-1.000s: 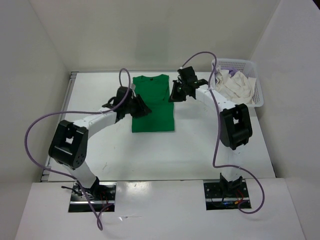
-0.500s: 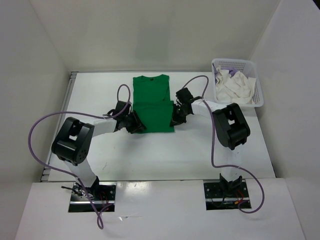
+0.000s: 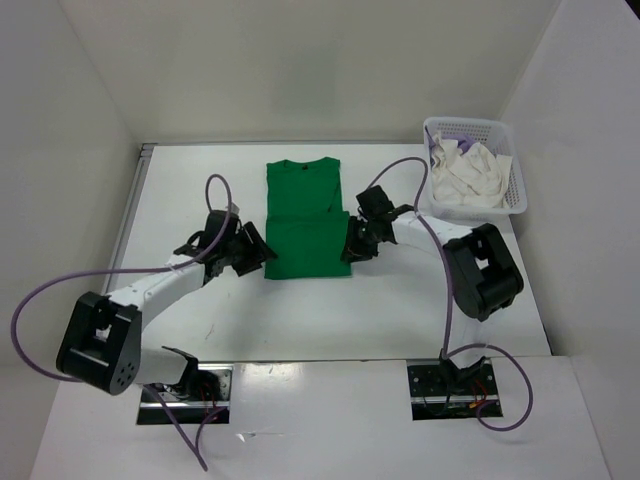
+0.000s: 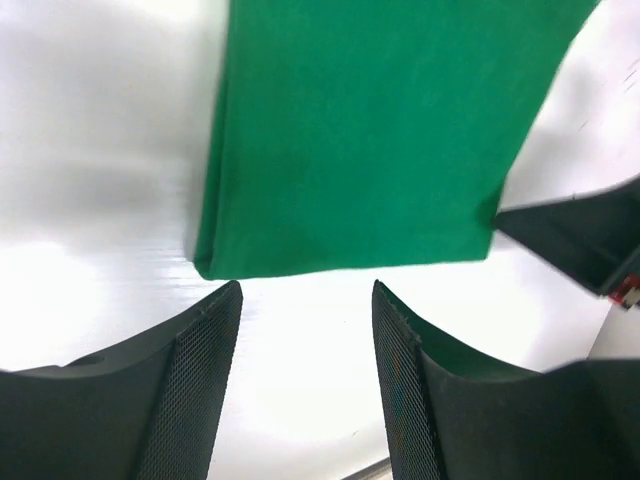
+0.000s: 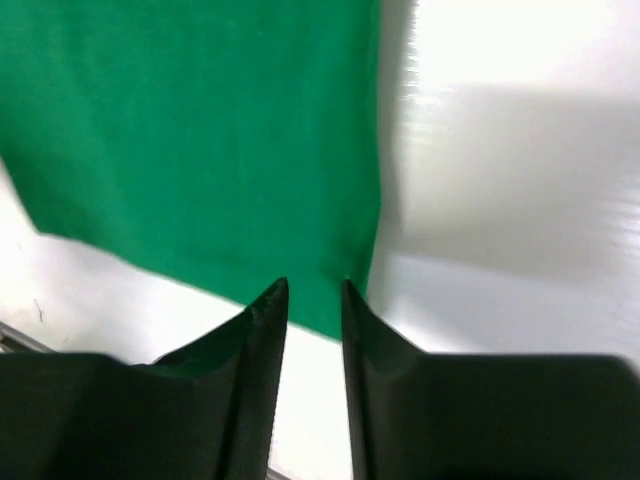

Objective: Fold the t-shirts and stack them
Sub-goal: Fold the folded rectangular tshirt in 1/3 of the way, then grab one side of the 2/3 rectangular tshirt with both arms

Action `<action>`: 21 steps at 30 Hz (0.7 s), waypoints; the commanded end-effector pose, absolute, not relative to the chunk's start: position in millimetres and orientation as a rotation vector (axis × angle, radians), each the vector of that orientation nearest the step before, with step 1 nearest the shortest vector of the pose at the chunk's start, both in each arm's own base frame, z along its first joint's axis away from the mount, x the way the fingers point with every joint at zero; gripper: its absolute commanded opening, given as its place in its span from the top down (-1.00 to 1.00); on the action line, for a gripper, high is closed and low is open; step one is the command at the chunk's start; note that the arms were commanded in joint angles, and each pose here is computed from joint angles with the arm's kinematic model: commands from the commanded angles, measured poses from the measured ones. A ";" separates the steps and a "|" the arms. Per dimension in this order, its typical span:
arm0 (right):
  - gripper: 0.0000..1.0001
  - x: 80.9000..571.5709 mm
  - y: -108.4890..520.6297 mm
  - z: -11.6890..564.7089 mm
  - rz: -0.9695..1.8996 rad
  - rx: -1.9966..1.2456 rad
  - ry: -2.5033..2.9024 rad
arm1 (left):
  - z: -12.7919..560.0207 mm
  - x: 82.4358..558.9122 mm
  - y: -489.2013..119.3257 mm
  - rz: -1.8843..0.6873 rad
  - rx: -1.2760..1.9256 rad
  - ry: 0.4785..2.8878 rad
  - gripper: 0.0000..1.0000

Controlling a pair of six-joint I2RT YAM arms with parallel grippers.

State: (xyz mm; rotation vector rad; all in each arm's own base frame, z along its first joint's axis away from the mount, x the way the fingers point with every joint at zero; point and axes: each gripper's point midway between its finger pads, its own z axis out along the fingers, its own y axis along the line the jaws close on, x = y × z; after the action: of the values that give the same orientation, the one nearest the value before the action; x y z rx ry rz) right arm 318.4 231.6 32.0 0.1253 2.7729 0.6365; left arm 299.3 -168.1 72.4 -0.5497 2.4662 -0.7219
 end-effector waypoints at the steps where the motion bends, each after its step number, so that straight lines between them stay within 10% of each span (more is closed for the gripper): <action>1: 0.31 315.2 226.0 61.4 0.630 0.098 2.709 | 71.1 294.9 -142.4 -0.615 -0.600 2.470 -0.25; 8: 0.03 289.9 218.5 38.4 0.648 0.155 2.752 | 31.2 272.0 -147.4 -0.659 -0.643 2.560 -0.25; 21: 0.22 279.3 228.1 17.5 0.741 0.206 2.795 | 4.5 279.3 -154.2 -0.658 -0.603 2.626 0.04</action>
State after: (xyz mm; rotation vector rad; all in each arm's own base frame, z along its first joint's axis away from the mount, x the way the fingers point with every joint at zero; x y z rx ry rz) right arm 275.2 223.3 21.3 0.2026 2.8182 0.7158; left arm 284.2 -159.0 22.4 -0.6222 2.5740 -0.7177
